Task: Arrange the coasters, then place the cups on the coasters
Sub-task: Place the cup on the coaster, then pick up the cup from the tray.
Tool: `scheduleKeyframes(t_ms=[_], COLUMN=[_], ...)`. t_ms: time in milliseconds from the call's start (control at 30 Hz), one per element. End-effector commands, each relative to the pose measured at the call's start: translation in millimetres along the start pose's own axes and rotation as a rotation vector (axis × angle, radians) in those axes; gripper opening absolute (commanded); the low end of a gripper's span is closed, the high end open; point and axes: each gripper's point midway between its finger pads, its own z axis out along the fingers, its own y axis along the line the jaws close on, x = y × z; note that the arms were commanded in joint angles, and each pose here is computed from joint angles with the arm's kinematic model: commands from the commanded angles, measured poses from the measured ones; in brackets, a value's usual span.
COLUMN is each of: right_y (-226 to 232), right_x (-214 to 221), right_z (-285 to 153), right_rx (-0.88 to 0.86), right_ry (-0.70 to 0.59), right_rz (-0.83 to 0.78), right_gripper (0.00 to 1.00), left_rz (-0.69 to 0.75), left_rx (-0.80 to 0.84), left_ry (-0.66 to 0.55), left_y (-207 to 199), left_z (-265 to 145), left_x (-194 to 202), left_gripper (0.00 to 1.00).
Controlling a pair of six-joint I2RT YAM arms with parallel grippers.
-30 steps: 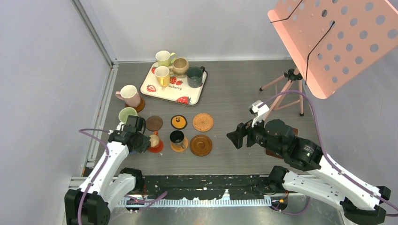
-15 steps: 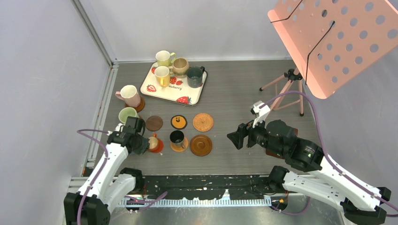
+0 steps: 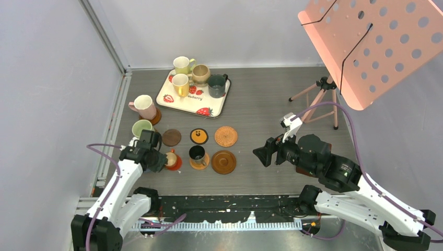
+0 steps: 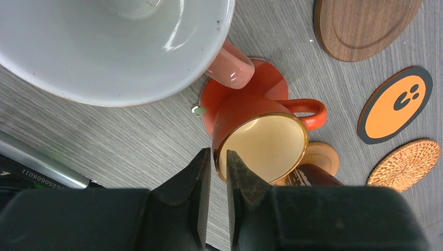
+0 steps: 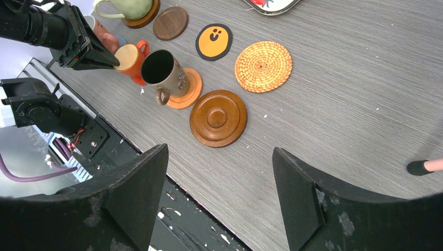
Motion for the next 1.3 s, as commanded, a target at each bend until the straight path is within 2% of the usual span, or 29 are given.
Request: scheduleKeyframes(t_ms=[0,167,300,433,533,633,900,1033,1267], right_y=[7,11,12,15,18,19,17,17,22], right_x=[-9,-9,-10,-12,-12,-14,-17,-18,-33], right_z=[-1,1,3,7,11,14,22,27,29], right_rx=[-0.026,-0.041,-0.044,-0.045,-0.053,-0.049,-0.024,-0.013,-0.016], right_ry=[-0.030,-0.021,-0.022,-0.015,-0.003,-0.002,0.011,0.016,0.005], right_rz=[0.022,0.025,0.031,0.031,0.030,0.025,0.002,-0.008,-0.025], right_gripper=[0.80,0.80,0.80,0.80,0.80,0.80,0.80,0.80,0.80], left_rz=[-0.006,-0.001,-0.004,0.018,0.107,0.210,0.473,0.566,0.665], left_rx=[0.068,0.096,0.144,0.234,0.351,0.397,0.353,0.298,0.275], left_ry=[-0.018,-0.030,-0.123,-0.229,-0.320,-0.412,-0.494,-0.483,-0.377], left_y=[-16,-21,-27,-43,-71,-95,-168,-210,-285], left_z=[-12,-29,-51,-76,-98,-121,-137,-121,-80], left_x=[-6,-12,-31,-54,-73,-96,-140,-159,-181], left_gripper=[0.21,0.33,0.52,0.63,0.63,0.61,0.56,0.55,0.55])
